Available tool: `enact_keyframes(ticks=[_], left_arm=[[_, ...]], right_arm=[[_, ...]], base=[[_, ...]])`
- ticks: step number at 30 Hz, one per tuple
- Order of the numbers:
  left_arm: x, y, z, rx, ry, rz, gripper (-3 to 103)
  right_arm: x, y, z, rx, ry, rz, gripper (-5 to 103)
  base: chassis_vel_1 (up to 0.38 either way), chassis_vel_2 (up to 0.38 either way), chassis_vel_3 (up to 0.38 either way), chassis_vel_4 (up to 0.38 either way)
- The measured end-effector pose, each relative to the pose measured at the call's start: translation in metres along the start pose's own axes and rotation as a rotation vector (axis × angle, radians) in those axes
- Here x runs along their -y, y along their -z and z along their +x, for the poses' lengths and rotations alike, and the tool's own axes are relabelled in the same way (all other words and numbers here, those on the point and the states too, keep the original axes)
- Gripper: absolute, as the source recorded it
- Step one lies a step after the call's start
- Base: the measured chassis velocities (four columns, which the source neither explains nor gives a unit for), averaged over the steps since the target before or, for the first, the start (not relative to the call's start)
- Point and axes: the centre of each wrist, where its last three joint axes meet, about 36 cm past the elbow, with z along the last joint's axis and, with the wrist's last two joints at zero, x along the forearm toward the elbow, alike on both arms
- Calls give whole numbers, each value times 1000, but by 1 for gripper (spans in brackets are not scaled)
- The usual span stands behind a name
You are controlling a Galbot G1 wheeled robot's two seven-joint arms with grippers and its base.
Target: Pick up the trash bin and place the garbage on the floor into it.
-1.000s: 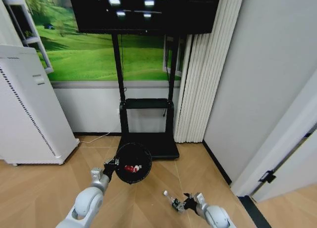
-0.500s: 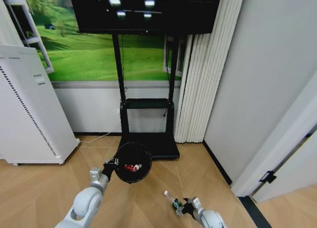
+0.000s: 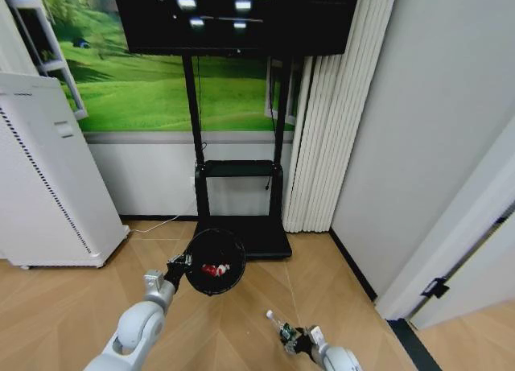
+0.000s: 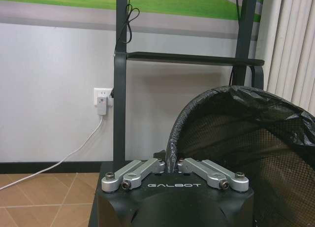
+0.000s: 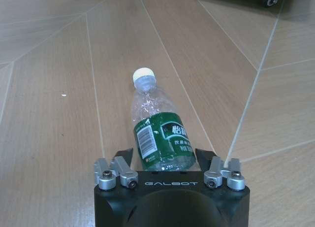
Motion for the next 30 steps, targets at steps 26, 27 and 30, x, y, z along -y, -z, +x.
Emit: enact_keyframes(ticks=[26,27,30], left_arm=[[1,-12,-19,-17,87,56,4],[2,-13,-21,-20,90,69,4],[3,-17,-26,-36,87,93,4]], right_arm=[[111,93,153,457,-326,-235,21],[111,105,164,500,-326,-242,21],[99,127,185,581,-278,-282,21]], base=[[0,0,0,0],[0,0,0,0],[0,0,0,0]])
